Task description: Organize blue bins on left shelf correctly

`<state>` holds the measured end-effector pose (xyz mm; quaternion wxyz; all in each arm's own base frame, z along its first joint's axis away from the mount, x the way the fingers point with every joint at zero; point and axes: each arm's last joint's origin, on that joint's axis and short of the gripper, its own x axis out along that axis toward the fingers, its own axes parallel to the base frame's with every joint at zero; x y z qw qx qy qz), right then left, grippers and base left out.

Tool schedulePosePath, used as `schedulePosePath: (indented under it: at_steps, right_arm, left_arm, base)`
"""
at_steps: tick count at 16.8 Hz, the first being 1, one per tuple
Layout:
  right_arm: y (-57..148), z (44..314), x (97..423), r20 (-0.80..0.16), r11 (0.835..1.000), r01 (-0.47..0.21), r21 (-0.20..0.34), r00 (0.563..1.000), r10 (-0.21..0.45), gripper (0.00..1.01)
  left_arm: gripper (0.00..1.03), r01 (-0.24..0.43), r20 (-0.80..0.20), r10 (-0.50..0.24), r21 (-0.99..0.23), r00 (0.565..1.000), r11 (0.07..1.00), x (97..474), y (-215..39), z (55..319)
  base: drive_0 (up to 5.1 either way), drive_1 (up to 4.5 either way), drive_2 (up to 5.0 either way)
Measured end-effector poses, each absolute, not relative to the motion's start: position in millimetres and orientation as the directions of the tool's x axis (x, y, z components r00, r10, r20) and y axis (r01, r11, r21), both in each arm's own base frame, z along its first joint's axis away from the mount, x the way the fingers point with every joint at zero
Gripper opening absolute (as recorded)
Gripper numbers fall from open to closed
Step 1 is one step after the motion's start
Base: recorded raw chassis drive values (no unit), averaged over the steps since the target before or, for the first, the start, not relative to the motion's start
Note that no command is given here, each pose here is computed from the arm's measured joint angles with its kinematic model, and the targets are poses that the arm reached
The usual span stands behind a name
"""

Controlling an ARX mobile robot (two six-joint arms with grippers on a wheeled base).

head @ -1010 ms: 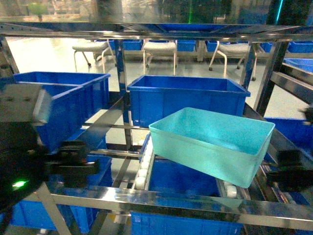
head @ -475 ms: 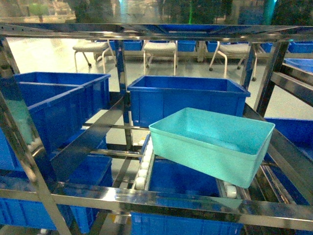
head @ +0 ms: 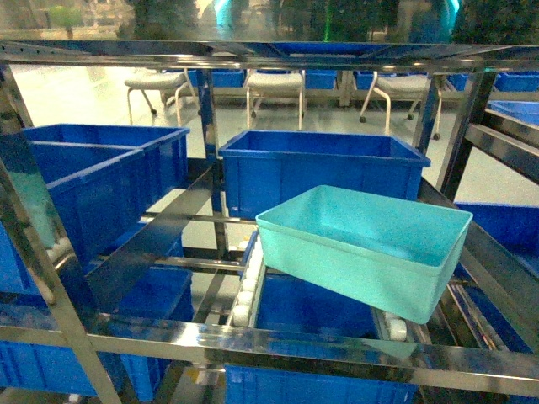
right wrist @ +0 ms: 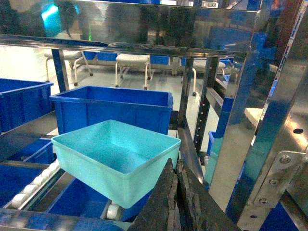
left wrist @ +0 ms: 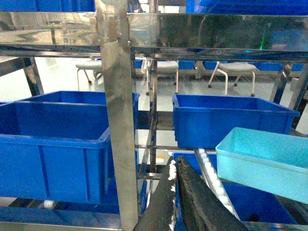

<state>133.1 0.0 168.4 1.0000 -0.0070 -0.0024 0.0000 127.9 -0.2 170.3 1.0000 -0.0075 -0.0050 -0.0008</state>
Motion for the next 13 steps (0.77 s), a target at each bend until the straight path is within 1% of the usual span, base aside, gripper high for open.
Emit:
schedulePosePath:
  at_steps: [9, 10, 11, 12, 13]
  right_arm:
    - [0.0, 171.1, 109.8, 0.017, 1.000, 0.000, -0.014, 1.000, 0.000, 0.02]
    - [0.0, 170.8, 108.6, 0.015, 1.000, 0.000, -0.014, 1.000, 0.000, 0.02]
    - [0.0, 169.3, 106.2, 0.002, 1.000, 0.000, -0.014, 1.000, 0.000, 0.02]
    - [0.0, 165.3, 98.5, -0.021, 1.000, -0.001, -0.014, 1.000, 0.000, 0.02]
    - [0.0, 169.4, 97.1, 0.019, 1.000, 0.001, -0.014, 1.000, -0.001, 0.02]
  left_arm:
    - [0.02, 0.002, 0.017, -0.002, -0.015, 1.000, 1.000, 107.7, -0.2, 171.2]
    - [0.02, 0.002, -0.042, -0.002, -0.015, 0.999, 1.000, 100.4, -0.2, 164.3]
    - [0.02, 0.003, 0.024, -0.002, -0.014, 1.000, 1.000, 97.2, -0.2, 170.6]
    - [0.02, 0.000, -0.006, 0.000, -0.014, 1.000, 1.000, 97.4, -0.1, 166.8]
    - [0.02, 0.002, 0.004, -0.002, -0.014, 1.000, 1.000, 97.4, -0.2, 167.7]
  base:
    - [0.0, 0.00, 0.0]
    - [0.0, 0.00, 0.0]
    - [0.0, 0.00, 0.0]
    - [0.0, 0.00, 0.0]
    - [0.0, 0.00, 0.0]
